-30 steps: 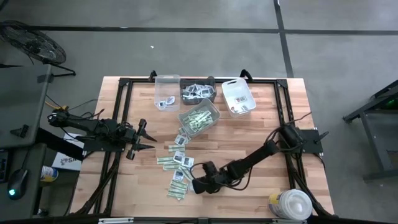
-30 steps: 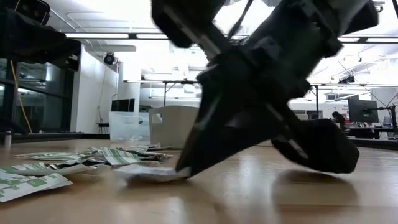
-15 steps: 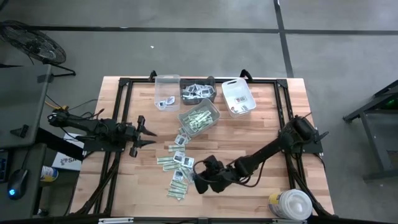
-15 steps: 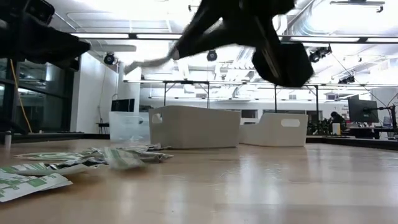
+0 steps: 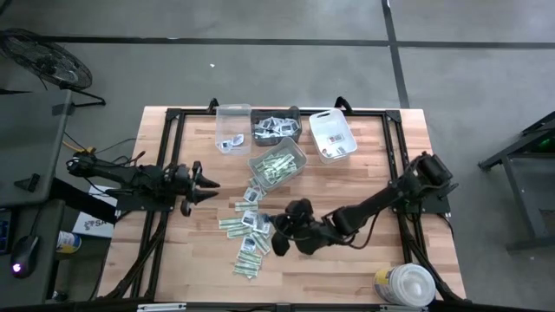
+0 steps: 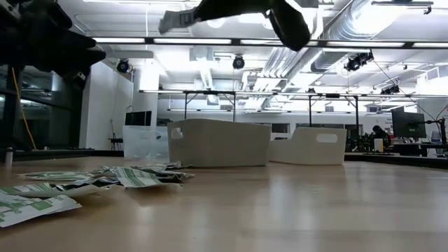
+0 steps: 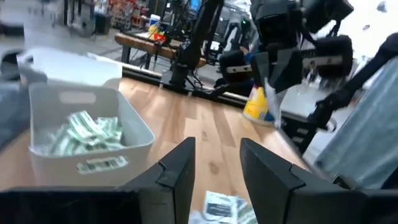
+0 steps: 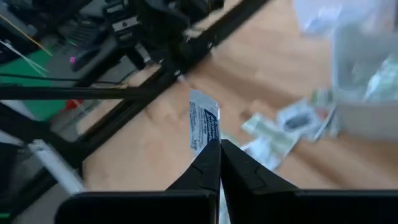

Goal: Pick & Place First Aid Supplies
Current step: Put the alcohol pad into the transparent bin

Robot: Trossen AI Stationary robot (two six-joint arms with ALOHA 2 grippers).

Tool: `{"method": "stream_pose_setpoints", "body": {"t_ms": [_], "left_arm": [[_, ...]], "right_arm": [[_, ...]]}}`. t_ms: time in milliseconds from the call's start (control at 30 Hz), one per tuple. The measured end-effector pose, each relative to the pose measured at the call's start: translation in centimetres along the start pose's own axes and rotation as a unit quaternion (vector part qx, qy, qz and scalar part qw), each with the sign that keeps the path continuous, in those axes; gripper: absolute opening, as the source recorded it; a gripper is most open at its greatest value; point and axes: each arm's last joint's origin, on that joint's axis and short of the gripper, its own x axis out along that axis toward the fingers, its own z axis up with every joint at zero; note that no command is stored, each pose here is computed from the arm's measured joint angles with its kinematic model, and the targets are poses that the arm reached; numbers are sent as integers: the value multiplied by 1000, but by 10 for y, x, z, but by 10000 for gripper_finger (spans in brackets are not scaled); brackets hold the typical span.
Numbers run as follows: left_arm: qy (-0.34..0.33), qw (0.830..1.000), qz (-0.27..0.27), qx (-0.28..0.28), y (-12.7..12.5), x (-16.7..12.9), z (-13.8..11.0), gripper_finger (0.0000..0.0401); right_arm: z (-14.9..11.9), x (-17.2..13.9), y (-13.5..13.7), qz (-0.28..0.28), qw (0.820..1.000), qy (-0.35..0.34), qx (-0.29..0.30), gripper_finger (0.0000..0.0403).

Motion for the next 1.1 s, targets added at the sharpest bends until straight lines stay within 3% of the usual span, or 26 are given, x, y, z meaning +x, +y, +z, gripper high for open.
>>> {"method": "stream_pose_setpoints", "body": {"t_ms": [200, 333, 633, 1100], "left_arm": [[-11, 997, 6, -78, 0, 0, 2, 128], [-36, 995, -1, -96, -2, 0, 8, 128], [-83, 994, 26, -73, -10, 5, 38, 128], [-39, 996, 69, -37, -24, 45, 56, 128]], "right_arm": [[27, 15, -2, 24, 996, -51, -68, 0], [44, 29, -11, 24, 994, -61, -92, 0], [78, 51, -29, 55, 990, -79, -107, 0], [101, 67, -49, 79, 986, -73, -131, 0]]}}
